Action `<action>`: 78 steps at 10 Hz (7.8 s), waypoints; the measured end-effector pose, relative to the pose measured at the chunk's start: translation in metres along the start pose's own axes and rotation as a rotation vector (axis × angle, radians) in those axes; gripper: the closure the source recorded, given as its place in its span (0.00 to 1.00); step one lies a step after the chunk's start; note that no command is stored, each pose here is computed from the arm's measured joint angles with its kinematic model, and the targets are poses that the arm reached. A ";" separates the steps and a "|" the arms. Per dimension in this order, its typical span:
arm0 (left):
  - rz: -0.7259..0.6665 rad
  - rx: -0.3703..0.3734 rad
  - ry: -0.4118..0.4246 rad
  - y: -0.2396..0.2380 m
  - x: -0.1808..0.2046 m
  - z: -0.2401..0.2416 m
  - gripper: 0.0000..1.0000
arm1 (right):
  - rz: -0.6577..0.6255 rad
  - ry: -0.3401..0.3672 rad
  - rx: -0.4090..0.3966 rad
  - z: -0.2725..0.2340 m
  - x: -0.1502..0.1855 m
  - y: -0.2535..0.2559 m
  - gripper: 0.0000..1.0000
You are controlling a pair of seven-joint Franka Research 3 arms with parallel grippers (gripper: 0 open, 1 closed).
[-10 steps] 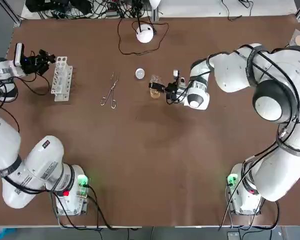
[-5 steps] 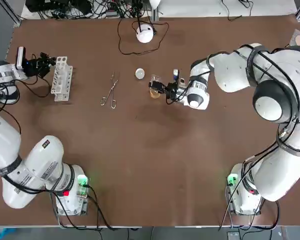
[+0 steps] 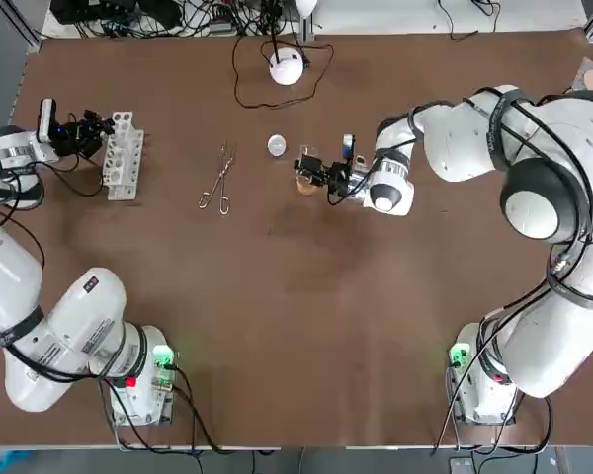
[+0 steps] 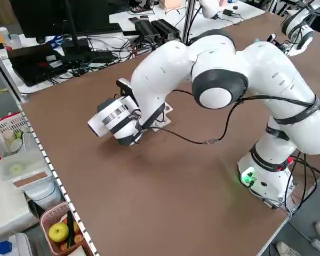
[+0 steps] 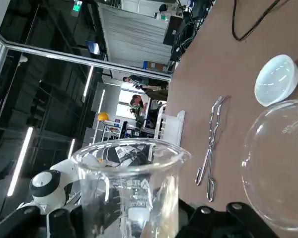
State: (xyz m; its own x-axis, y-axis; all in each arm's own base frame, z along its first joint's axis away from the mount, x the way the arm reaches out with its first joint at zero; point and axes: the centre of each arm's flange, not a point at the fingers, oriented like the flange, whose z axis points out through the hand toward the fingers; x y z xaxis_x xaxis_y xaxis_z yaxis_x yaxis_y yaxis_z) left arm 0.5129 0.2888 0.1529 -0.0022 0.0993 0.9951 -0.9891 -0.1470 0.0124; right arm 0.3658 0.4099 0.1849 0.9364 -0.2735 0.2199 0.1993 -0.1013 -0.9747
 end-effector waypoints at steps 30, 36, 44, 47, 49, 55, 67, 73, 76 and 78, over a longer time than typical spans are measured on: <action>0.227 -0.127 -0.445 -0.040 0.160 -0.029 0.00 | 0.349 0.036 -0.001 0.003 0.025 -0.014 0.61; 0.174 -0.157 -0.811 -0.071 0.305 0.084 0.00 | 0.495 0.036 0.002 0.004 0.025 -0.014 0.61; -0.210 0.128 -1.346 -0.076 0.369 0.320 0.00 | 0.794 0.041 0.019 0.002 0.030 -0.014 0.61; -0.452 0.379 -1.417 -0.074 0.363 0.344 0.00 | 0.868 0.037 0.040 0.005 0.033 -0.018 0.61; -0.605 0.563 -1.381 -0.070 0.373 0.365 0.00 | 0.878 0.037 0.041 0.005 0.034 -0.018 0.61; -0.860 0.900 -1.369 -0.060 0.384 0.385 0.00 | 0.765 0.016 0.042 0.003 0.044 -0.027 0.61; -0.975 1.097 -1.447 0.000 0.429 0.403 0.00 | -0.359 0.053 -0.012 -0.025 0.063 -0.023 0.61; -0.919 1.137 -1.361 -0.022 0.418 0.405 0.00 | -0.791 0.017 -0.051 -0.043 0.060 -0.008 0.61; -0.954 1.147 -1.373 -0.019 0.427 0.393 0.00 | -0.959 -0.024 -0.051 -0.071 0.090 0.002 0.61; -0.980 1.153 -1.382 -0.017 0.429 0.384 0.00 | -1.059 -0.077 -0.045 -0.103 0.117 0.013 0.61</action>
State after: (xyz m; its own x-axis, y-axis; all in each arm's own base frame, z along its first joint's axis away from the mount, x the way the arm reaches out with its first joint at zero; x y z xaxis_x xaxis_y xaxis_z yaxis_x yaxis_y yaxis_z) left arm 0.5850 -0.0441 0.6171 0.9982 -0.0586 0.0099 -0.0583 -0.9978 -0.0312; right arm 0.4485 0.2778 0.2019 0.3075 0.0358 0.9509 0.9142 -0.2881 -0.2849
